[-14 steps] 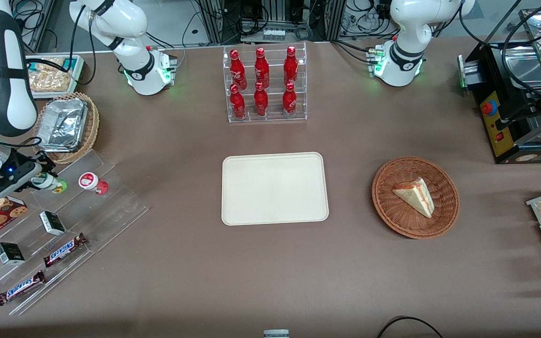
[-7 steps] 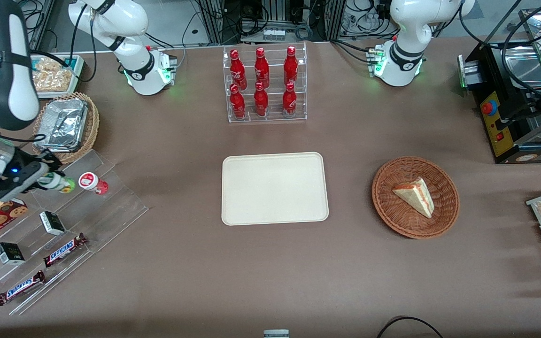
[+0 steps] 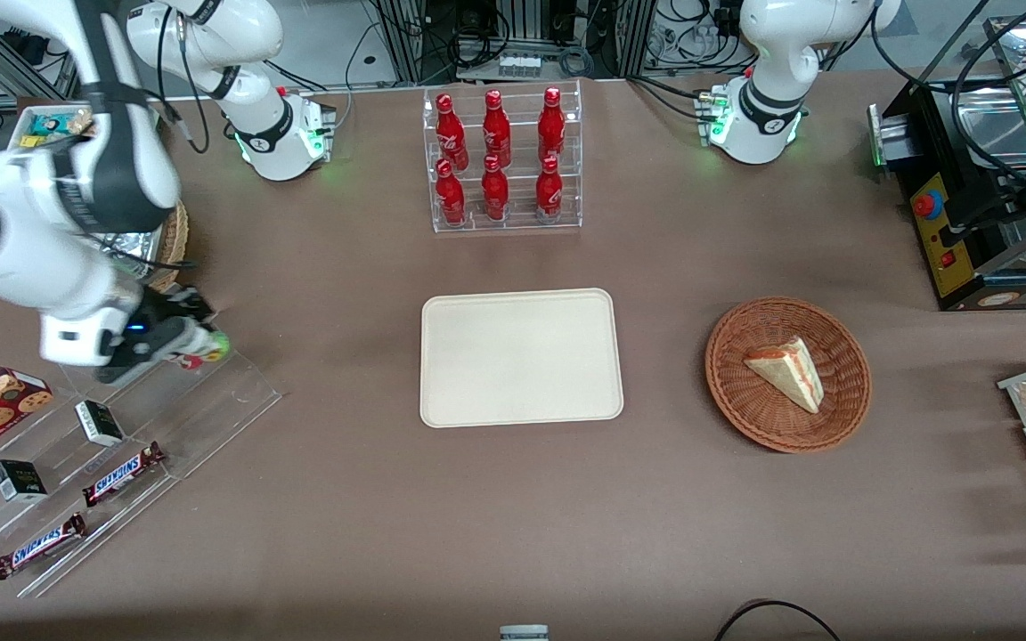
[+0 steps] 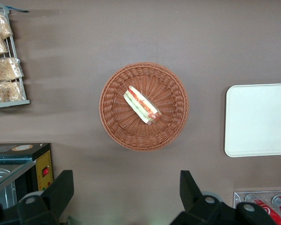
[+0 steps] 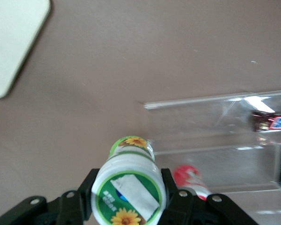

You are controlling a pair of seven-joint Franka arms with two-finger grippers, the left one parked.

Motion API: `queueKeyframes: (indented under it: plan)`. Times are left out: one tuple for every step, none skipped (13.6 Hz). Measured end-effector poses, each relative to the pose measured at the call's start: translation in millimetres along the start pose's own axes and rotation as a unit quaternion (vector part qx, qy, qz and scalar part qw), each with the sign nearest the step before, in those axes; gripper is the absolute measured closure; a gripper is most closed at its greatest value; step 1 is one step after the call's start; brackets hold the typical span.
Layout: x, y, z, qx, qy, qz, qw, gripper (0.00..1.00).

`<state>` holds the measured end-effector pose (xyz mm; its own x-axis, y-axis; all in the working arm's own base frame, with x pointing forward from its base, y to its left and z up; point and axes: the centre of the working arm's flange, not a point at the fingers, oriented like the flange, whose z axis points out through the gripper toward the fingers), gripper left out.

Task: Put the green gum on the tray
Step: 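Lift the gum jar and carry it over the cream tray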

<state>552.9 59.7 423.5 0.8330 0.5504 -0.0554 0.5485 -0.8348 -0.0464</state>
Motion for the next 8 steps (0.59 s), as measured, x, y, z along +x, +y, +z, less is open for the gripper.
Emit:
queueKeyframes:
  plan:
    - [14,-19,7,0.0,-0.005,0.014,0.9999,0.42]
    - [27,-37,13,0.0,-0.008,0.03,0.9995,0.42]
    - [42,-53,18,-0.002,-0.01,0.046,0.9989,0.42]
    - [57,-73,22,-0.004,-0.01,0.064,0.9979,0.42]
    - [73,-95,25,-0.006,-0.009,0.081,0.9966,0.42]
    - [90,-120,29,-0.009,-0.007,0.098,0.9951,0.42]
    - [104,-141,35,-0.011,-0.003,0.117,0.9931,0.42]
    - [117,-160,44,-0.013,0.004,0.136,0.9906,0.42]
